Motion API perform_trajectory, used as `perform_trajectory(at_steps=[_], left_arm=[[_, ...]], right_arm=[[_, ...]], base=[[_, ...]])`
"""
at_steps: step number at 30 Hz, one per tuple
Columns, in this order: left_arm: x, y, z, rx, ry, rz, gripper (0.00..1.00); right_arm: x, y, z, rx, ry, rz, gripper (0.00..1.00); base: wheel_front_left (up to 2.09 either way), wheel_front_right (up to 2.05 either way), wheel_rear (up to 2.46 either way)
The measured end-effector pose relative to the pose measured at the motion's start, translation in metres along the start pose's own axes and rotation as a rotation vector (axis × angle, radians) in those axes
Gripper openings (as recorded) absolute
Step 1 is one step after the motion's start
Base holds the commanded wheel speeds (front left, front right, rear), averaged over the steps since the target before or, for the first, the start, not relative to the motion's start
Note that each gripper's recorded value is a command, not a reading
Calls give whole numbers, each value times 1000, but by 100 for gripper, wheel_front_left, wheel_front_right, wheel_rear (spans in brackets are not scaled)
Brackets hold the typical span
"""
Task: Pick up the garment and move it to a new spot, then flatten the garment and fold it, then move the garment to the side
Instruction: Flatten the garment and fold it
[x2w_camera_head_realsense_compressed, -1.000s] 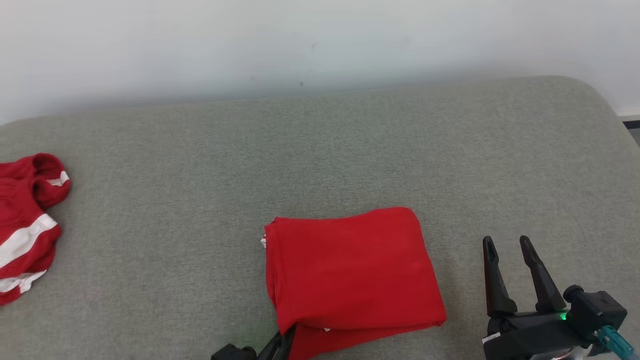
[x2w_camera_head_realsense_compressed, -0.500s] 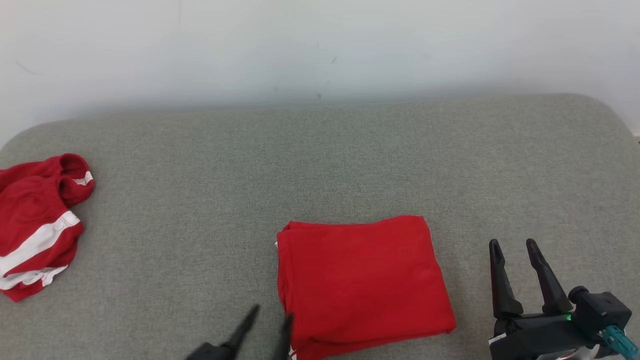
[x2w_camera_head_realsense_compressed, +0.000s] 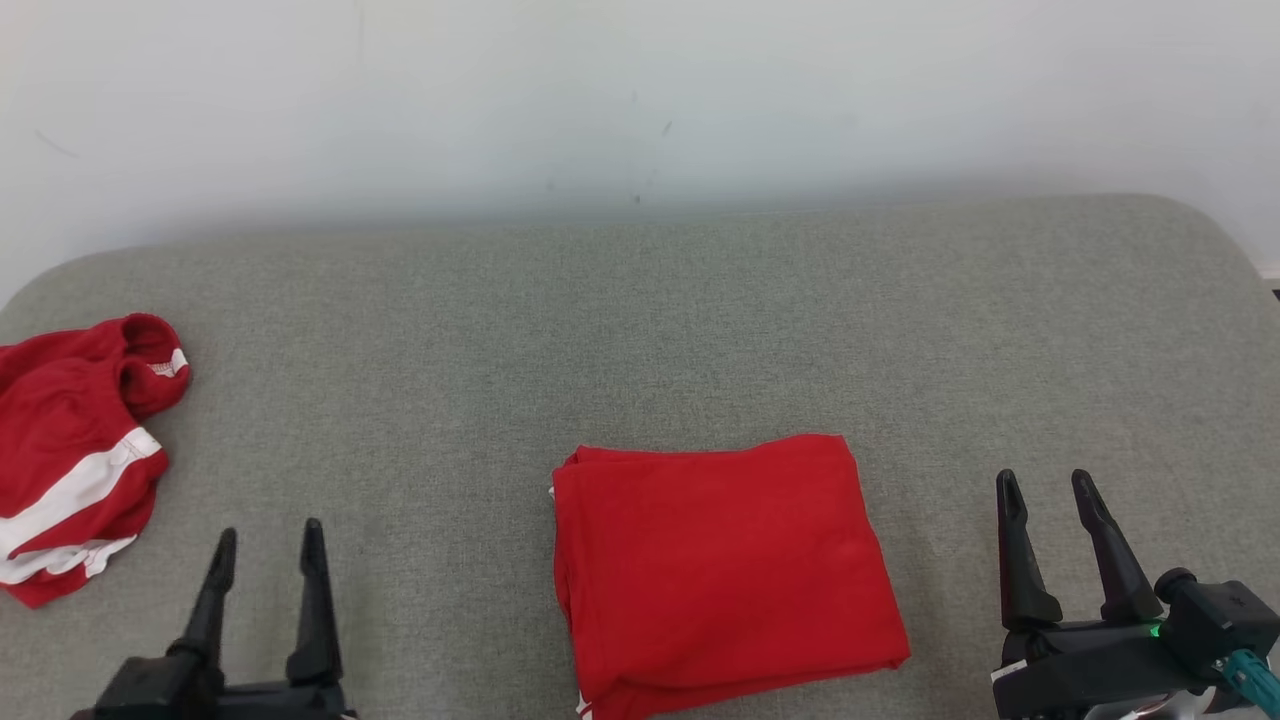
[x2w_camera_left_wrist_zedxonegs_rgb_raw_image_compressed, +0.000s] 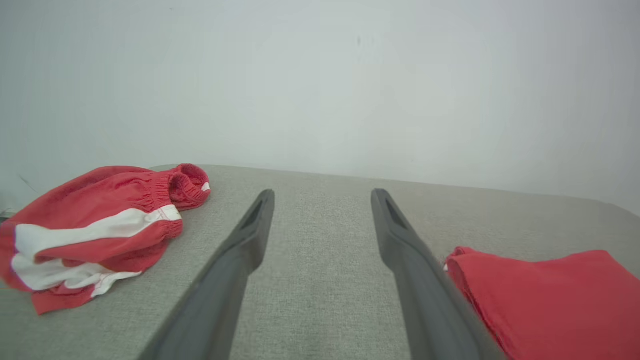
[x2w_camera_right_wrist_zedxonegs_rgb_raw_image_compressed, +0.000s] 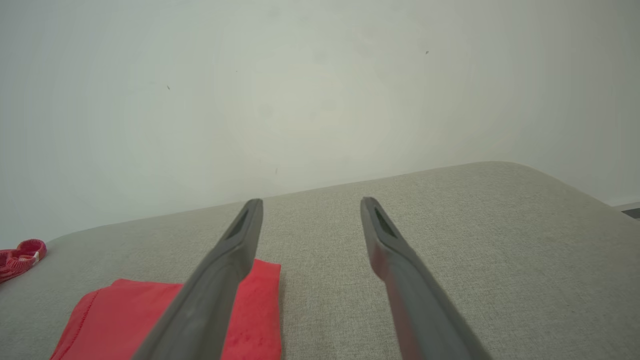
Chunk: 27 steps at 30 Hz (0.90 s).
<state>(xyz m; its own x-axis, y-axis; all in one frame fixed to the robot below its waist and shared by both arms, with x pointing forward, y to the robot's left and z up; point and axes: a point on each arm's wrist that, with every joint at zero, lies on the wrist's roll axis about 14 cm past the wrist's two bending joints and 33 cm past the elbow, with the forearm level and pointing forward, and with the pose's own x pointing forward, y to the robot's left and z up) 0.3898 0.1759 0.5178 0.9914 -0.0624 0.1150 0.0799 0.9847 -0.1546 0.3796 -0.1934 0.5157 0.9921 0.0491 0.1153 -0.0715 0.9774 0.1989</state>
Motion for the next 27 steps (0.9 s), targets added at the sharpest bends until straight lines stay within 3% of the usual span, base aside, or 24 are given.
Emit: perform_trajectory(at_steps=[9, 27], left_arm=[[-4, 18, 8, 34, -22, 37, 100], [-12, 23, 2, 68, -2, 38, 100]], right_arm=[[-5, 0, -2, 7, 6, -7, 100], [-10, 3, -12, 12, 38, 0, 100]], base=[[0, 0, 0], [0, 0, 0]])
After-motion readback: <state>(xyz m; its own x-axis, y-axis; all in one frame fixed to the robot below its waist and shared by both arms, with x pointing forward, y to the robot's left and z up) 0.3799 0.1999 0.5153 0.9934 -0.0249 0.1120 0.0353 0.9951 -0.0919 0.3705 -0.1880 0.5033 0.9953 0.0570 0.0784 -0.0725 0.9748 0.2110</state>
